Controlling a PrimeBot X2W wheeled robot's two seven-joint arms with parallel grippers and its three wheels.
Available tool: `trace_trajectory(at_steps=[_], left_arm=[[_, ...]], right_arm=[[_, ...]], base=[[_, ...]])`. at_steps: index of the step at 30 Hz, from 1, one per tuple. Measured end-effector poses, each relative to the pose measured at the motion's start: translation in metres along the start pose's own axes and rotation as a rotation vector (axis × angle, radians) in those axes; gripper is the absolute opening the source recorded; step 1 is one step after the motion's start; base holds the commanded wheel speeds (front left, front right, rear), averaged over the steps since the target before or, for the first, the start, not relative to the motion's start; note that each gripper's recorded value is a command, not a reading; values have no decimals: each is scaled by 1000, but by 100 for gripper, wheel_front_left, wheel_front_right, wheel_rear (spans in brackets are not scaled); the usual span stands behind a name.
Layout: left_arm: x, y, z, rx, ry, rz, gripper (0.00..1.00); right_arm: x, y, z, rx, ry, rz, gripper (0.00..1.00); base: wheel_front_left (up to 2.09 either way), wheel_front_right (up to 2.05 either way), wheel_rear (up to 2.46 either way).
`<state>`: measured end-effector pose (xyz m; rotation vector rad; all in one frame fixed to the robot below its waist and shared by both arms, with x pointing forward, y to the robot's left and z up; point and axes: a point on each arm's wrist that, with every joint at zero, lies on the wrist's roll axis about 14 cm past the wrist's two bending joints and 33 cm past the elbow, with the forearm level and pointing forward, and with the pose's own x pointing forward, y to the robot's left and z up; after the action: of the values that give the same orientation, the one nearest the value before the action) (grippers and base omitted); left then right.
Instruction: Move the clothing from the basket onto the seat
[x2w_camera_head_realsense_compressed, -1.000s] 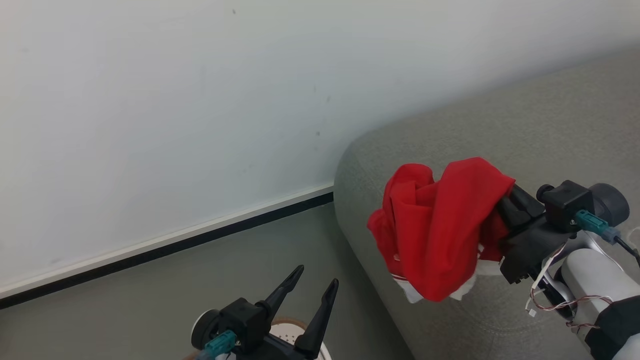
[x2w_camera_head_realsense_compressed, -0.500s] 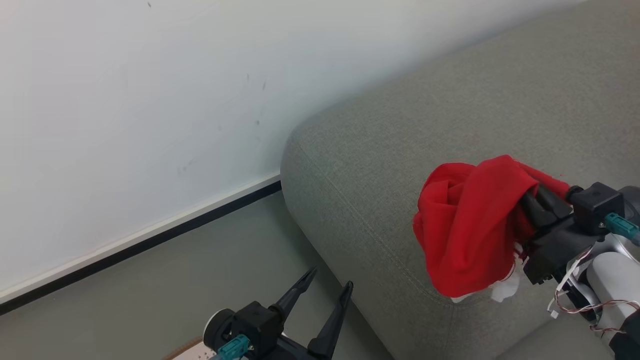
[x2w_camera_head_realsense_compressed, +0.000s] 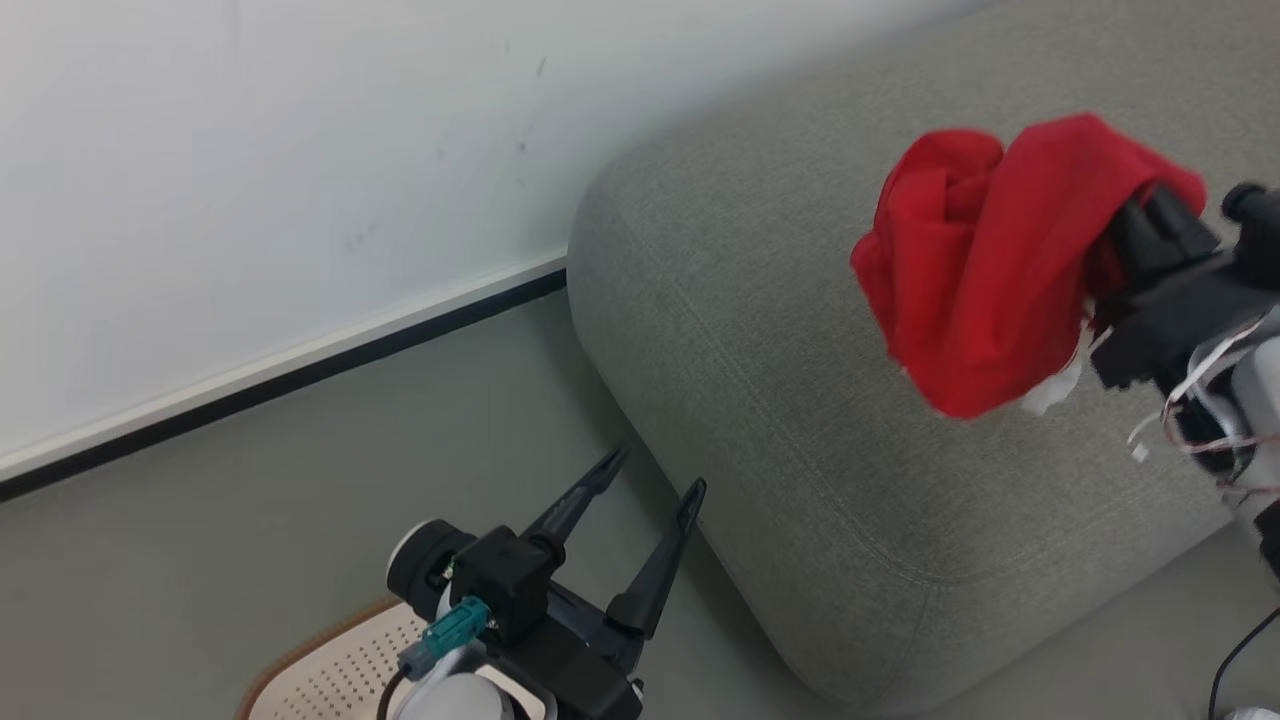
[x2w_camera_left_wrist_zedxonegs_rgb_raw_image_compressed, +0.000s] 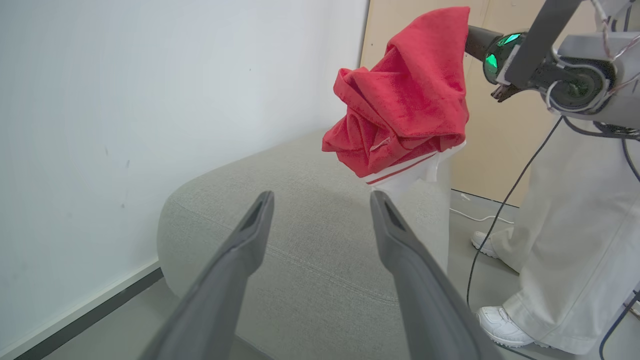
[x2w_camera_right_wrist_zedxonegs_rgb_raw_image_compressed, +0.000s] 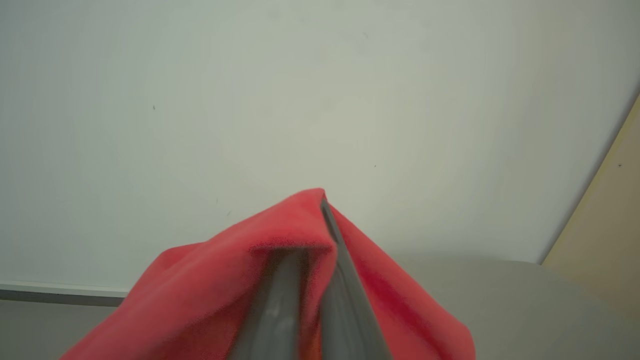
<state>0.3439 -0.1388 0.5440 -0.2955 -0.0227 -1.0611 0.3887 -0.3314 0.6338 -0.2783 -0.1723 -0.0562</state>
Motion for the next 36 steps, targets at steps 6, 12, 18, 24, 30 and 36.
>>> trace_trajectory(at_steps=[6, 12, 18, 24, 30, 36], left_arm=[[7, 28, 12, 28, -28, 28, 100], [5, 61, 16, 66, -32, 70, 100], [-3, 96, 17, 77, -39, 125, 100], [-5, 121, 12, 83, -39, 152, 100], [-3, 139, -2, 75, -26, 153, 100], [7, 147, -17, 51, -16, 126, 100]], right_arm=[[55, -24, 33, -33, -55, -45, 0], [96, -47, 39, -43, -54, -100, 0], [136, -42, 26, -35, -33, -98, 0], [160, -53, -10, -68, 47, -146, 0], [186, -45, -50, -82, 111, -167, 0], [190, -37, -103, -85, 209, -184, 0]], base=[[0, 0, 0], [0, 0, 0], [0, 0, 0], [0, 0, 0], [0, 0, 0], [0, 0, 0]])
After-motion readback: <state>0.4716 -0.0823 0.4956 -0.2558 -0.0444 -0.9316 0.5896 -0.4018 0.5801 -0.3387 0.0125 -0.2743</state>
